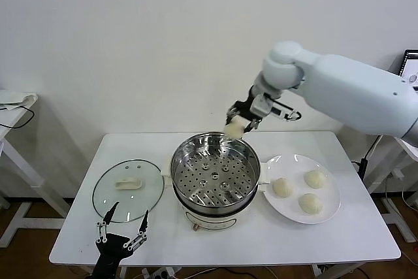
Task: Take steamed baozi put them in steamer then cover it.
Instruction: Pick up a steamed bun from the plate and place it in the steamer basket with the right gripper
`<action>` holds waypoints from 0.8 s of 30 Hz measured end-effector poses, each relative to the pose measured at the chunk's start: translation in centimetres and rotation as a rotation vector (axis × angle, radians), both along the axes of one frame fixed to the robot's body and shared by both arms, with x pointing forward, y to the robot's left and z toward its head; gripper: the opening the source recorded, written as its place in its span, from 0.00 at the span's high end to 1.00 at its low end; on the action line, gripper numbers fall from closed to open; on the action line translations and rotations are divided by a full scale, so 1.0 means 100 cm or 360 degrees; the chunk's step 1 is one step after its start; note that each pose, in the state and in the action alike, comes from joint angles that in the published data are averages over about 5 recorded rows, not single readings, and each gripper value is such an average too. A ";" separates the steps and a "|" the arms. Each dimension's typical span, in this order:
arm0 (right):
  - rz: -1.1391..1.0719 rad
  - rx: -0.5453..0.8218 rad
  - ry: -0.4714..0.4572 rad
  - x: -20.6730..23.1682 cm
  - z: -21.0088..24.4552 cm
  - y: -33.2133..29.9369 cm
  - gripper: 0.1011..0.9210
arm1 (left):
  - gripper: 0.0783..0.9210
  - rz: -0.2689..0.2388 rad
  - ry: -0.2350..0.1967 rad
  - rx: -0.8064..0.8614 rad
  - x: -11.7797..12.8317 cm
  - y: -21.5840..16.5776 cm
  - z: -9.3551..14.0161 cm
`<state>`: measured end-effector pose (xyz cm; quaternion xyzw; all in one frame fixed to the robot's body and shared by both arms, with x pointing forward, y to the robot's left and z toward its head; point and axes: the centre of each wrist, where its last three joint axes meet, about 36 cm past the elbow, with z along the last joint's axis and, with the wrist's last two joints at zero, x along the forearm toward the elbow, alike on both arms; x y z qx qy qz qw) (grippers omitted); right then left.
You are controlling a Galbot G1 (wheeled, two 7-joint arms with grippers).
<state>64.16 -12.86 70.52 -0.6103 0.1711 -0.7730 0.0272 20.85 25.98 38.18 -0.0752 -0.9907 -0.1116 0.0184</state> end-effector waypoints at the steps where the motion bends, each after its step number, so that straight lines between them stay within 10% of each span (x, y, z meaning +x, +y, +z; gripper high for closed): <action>1: 0.0032 -0.0021 0.0002 -0.001 -0.005 0.005 0.36 | 0.12 0.0000 0.0000 0.0001 0.000 0.000 0.000; 24: 0.0219 -0.0192 0.0055 0.025 -0.108 0.071 0.22 | 0.12 0.0006 0.0004 0.0015 -0.003 0.005 -0.006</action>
